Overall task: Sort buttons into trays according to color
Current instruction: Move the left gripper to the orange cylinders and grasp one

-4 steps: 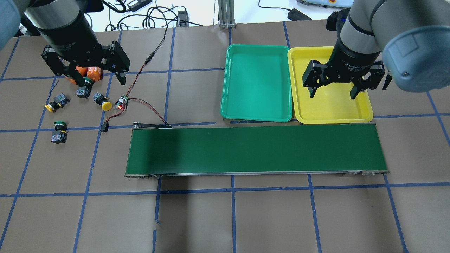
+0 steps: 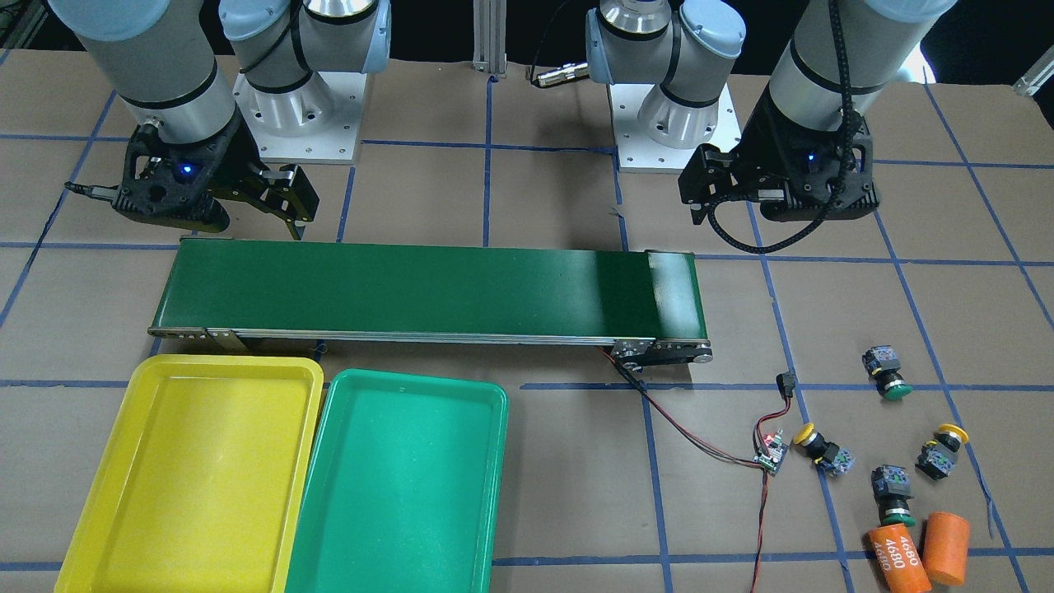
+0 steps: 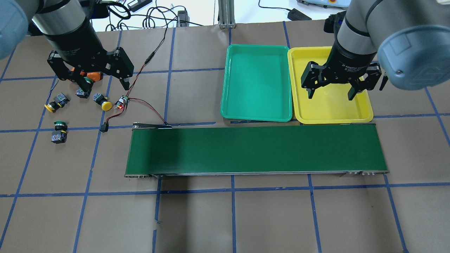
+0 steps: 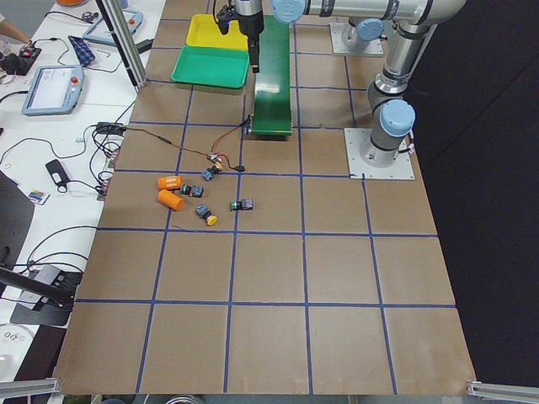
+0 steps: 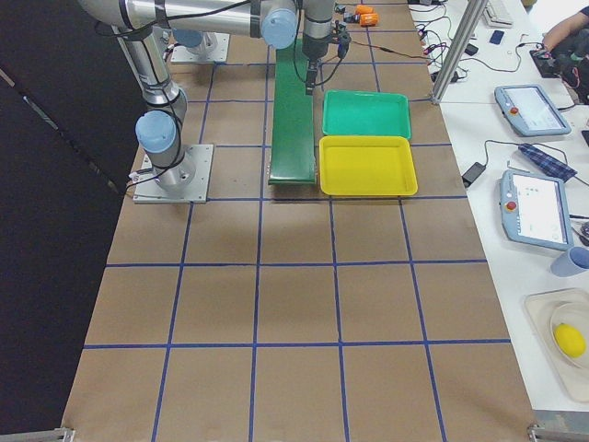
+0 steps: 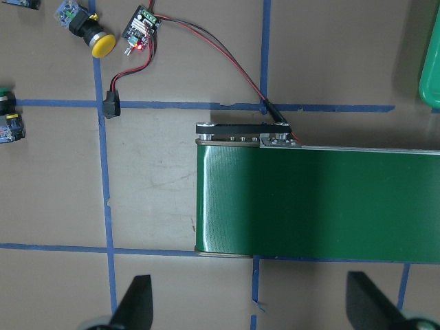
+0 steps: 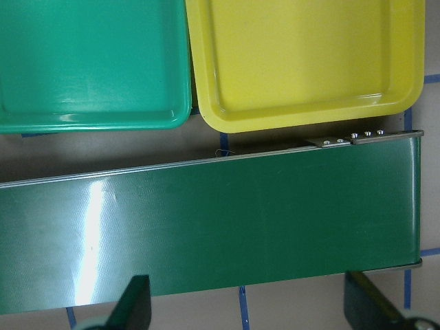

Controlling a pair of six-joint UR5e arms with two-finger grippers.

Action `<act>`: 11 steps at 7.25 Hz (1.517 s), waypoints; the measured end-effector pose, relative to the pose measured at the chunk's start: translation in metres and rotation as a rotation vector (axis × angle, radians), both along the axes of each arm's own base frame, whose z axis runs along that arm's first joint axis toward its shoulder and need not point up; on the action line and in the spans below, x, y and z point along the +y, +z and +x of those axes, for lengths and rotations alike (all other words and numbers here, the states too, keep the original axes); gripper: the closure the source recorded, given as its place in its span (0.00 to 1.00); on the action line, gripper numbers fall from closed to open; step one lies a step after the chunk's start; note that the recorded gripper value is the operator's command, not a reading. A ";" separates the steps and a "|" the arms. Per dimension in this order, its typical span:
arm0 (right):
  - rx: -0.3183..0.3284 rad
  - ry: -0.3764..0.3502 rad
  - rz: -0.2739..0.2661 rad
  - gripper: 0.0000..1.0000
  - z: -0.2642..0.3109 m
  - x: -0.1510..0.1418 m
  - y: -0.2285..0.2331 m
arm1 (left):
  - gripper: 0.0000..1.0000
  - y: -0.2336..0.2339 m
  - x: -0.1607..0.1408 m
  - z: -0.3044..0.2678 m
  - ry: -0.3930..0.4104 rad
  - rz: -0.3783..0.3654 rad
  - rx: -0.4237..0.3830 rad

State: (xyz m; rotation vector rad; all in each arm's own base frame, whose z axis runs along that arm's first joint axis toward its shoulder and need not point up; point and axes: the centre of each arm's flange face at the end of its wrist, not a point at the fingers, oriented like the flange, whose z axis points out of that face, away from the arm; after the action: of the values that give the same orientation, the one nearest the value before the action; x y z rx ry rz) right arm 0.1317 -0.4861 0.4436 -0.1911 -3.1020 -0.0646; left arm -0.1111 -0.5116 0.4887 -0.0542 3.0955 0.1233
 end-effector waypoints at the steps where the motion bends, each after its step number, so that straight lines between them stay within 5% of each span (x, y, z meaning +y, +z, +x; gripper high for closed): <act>1: 0.004 -0.002 -0.006 0.00 -0.002 0.004 0.005 | 0.00 -0.005 -0.011 0.003 0.005 -0.020 0.003; 5: 0.000 -0.002 -0.017 0.00 -0.003 0.006 0.009 | 0.00 -0.054 -0.101 0.024 -0.033 0.002 0.013; 8: -0.005 0.005 -0.005 0.00 -0.003 0.001 0.004 | 0.00 -0.109 -0.190 0.107 0.016 -0.003 0.021; 11: -0.078 -0.002 -0.041 0.00 0.005 0.007 0.020 | 0.00 -0.194 -0.239 0.195 0.003 -0.060 0.011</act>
State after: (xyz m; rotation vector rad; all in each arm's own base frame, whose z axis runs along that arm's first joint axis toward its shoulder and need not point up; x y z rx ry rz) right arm 0.1363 -0.4795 0.4637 -0.1980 -3.1832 -0.0094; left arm 0.0843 -0.7504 0.2946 -0.0603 3.1100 0.0316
